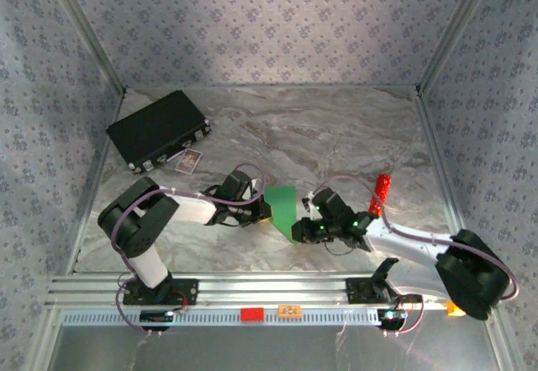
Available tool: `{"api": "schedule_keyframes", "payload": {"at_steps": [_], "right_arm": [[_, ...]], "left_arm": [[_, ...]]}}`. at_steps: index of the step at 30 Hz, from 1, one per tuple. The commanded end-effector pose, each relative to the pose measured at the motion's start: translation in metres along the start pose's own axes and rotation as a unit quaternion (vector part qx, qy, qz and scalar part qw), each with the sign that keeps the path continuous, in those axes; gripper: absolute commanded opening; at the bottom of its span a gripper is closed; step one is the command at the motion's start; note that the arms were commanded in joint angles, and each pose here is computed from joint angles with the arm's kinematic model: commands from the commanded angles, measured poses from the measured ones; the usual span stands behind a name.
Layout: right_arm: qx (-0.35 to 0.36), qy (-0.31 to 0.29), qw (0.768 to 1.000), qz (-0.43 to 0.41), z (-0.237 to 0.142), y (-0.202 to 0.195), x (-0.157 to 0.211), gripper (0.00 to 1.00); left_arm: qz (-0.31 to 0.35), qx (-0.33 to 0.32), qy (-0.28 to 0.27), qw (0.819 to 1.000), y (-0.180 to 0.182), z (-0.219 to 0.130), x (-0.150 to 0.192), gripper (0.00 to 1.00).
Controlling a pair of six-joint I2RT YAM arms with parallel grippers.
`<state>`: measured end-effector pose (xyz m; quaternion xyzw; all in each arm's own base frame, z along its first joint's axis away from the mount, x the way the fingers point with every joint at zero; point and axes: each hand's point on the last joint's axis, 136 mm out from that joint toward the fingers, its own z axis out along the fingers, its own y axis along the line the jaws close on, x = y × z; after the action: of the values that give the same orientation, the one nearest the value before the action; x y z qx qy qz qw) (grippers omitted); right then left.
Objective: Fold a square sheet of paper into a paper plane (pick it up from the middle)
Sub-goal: Third fold the triangle at the center of the table.
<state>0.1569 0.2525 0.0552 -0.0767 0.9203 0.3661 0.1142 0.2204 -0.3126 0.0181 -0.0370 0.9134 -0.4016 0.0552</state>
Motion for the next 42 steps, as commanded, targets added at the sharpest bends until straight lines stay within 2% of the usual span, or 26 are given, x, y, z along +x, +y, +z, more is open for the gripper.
{"api": "schedule_keyframes", "payload": {"at_steps": [1, 4, 9, 15, 22, 27, 35, 39, 42], "right_arm": [[-0.024, 0.009, 1.0, -0.016, 0.011, 0.018, -0.015, 0.15], [-0.011, 0.033, 0.999, -0.01, 0.027, 0.014, -0.014, 0.15], [0.025, 0.068, 0.997, 0.019, 0.042, -0.017, 0.011, 0.15], [0.046, 0.074, 0.995, 0.045, 0.028, -0.045, 0.048, 0.15], [0.037, 0.06, 0.997, 0.036, 0.008, -0.045, 0.056, 0.13], [0.084, 0.027, 0.995, 0.038, -0.002, -0.052, 0.037, 0.14], [0.094, -0.026, 0.995, 0.013, -0.005, -0.024, -0.02, 0.19], [0.095, -0.036, 0.995, 0.02, 0.003, -0.019, -0.036, 0.26], [0.09, -0.042, 0.995, 0.026, 0.008, -0.015, -0.046, 0.34]], "left_arm": [[-0.021, -0.061, 0.009, 0.998, 0.034, 0.008, 0.007, 0.0], [-0.023, -0.062, 0.012, 0.998, 0.036, 0.008, 0.008, 0.0], [-0.022, -0.061, 0.011, 0.998, 0.035, 0.008, 0.007, 0.0], [-0.021, -0.064, 0.013, 0.998, 0.035, 0.008, 0.008, 0.0], [-0.025, -0.066, 0.009, 0.997, 0.036, 0.007, 0.007, 0.0], [-0.025, -0.06, 0.005, 0.998, 0.033, 0.004, 0.007, 0.0], [-0.017, -0.032, -0.021, 0.999, 0.012, -0.006, 0.003, 0.0], [-0.006, -0.014, -0.04, 0.999, -0.002, -0.017, 0.0, 0.03], [0.001, -0.009, -0.059, 0.998, -0.008, -0.027, -0.004, 0.11]]}}
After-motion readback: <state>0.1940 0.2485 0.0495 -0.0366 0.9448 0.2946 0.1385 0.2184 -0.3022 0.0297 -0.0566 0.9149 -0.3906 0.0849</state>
